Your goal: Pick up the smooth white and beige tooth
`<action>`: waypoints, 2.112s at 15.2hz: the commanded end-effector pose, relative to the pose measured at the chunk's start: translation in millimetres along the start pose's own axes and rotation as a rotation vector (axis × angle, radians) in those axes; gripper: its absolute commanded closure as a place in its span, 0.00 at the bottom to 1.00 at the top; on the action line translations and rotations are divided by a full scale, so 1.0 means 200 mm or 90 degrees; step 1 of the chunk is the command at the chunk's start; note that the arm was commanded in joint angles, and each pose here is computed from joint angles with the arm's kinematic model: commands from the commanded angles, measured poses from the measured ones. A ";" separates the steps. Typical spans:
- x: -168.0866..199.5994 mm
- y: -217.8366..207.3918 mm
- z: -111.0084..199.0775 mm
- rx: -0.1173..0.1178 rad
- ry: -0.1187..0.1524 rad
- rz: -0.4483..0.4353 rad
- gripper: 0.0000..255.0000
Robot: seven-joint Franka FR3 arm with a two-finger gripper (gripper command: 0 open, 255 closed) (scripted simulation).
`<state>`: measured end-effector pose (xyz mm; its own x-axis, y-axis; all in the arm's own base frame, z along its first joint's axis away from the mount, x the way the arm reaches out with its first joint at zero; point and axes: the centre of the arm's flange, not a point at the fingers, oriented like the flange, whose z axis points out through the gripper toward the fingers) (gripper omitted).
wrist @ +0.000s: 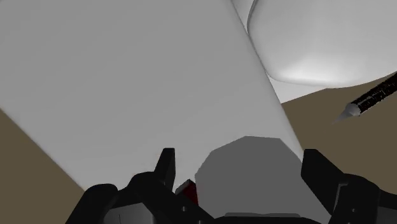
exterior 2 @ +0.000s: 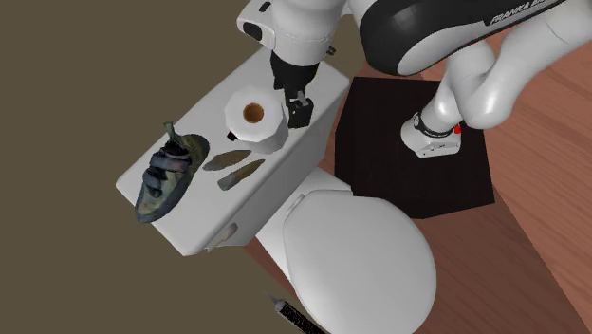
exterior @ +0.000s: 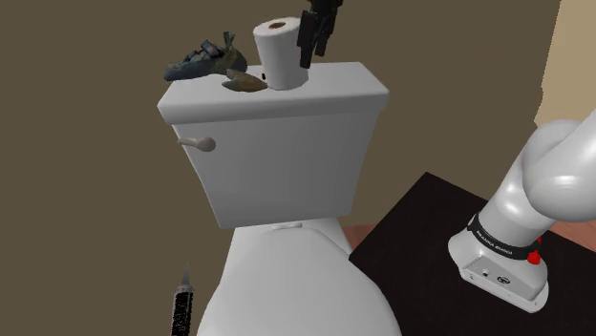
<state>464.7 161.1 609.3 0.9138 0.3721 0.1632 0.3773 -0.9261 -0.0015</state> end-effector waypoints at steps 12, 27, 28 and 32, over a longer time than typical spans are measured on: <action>0.60 -0.41 0.16 0.062 0.029 -0.117 0.00; 0.58 -0.41 0.33 0.062 0.029 -0.117 1.00; 0.59 -0.41 0.32 0.062 0.029 -0.117 1.00; 0.58 -0.41 0.31 0.062 0.029 -0.117 1.00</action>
<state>549.7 282.4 568.7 0.8205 0.5264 0.2229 0.5505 -0.8327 -0.0598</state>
